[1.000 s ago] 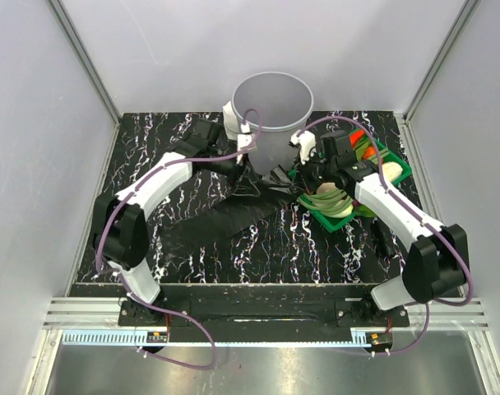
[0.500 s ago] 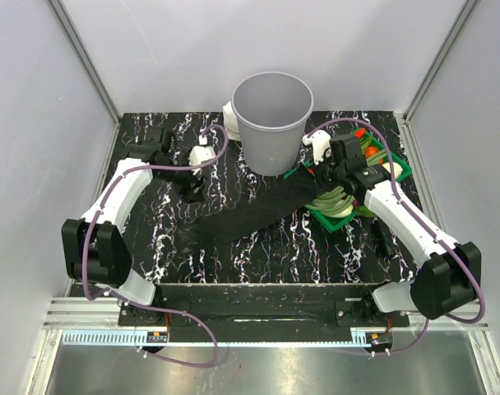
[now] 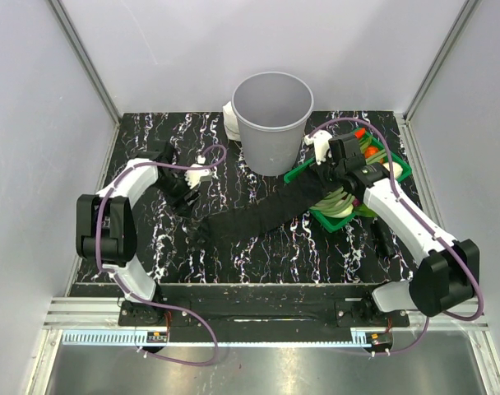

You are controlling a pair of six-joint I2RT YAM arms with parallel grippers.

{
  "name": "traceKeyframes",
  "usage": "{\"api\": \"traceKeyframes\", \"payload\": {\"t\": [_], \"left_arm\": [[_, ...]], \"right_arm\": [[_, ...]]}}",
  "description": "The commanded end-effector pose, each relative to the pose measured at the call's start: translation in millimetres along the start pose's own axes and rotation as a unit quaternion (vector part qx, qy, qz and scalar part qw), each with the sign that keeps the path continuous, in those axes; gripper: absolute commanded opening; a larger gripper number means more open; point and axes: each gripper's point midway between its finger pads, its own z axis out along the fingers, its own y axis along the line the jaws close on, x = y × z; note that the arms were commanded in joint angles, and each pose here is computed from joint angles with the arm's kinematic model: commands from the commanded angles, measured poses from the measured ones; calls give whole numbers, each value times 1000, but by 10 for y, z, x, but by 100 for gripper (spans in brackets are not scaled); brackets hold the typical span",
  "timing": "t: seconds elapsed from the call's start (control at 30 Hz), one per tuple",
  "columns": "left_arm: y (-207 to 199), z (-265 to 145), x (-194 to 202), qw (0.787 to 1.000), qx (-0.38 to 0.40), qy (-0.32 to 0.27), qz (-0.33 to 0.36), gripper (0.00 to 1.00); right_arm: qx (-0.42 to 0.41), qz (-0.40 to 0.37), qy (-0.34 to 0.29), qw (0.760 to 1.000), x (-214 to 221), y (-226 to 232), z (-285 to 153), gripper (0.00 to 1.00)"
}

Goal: Put the trash bags into the trash bin

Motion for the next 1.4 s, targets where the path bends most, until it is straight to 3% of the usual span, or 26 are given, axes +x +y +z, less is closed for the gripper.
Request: {"api": "traceKeyframes", "payload": {"t": [0.0,0.6,0.77,0.87,0.9,1.0,1.17,1.37], "left_arm": [[84,62,71,1000,-16,9,-15,72],[-32,446,216,998,22,28,-41,50],[-98,533,173,998,38,28,-42,31],[-140,554,147,998,46,24,-48,6],[-150,540,129,997,46,20,-50,1],[-208,427,30,998,46,-1,-49,0],[-324,56,-278,997,42,-55,-40,0],[-581,-313,-708,986,83,-143,-32,0]], "right_arm": [[2,9,-15,1000,-145,-32,-35,1],[-15,6,-15,1000,-241,9,-99,6],[-16,6,-20,1000,-248,13,-132,7],[-16,1,-17,1000,-226,14,-144,9],[-17,-2,-15,1000,-222,13,-149,11],[-19,-3,-13,1000,-241,12,-182,17],[-33,-7,-14,999,-319,43,-222,39],[-145,-39,-27,988,-506,527,-287,53]]}}
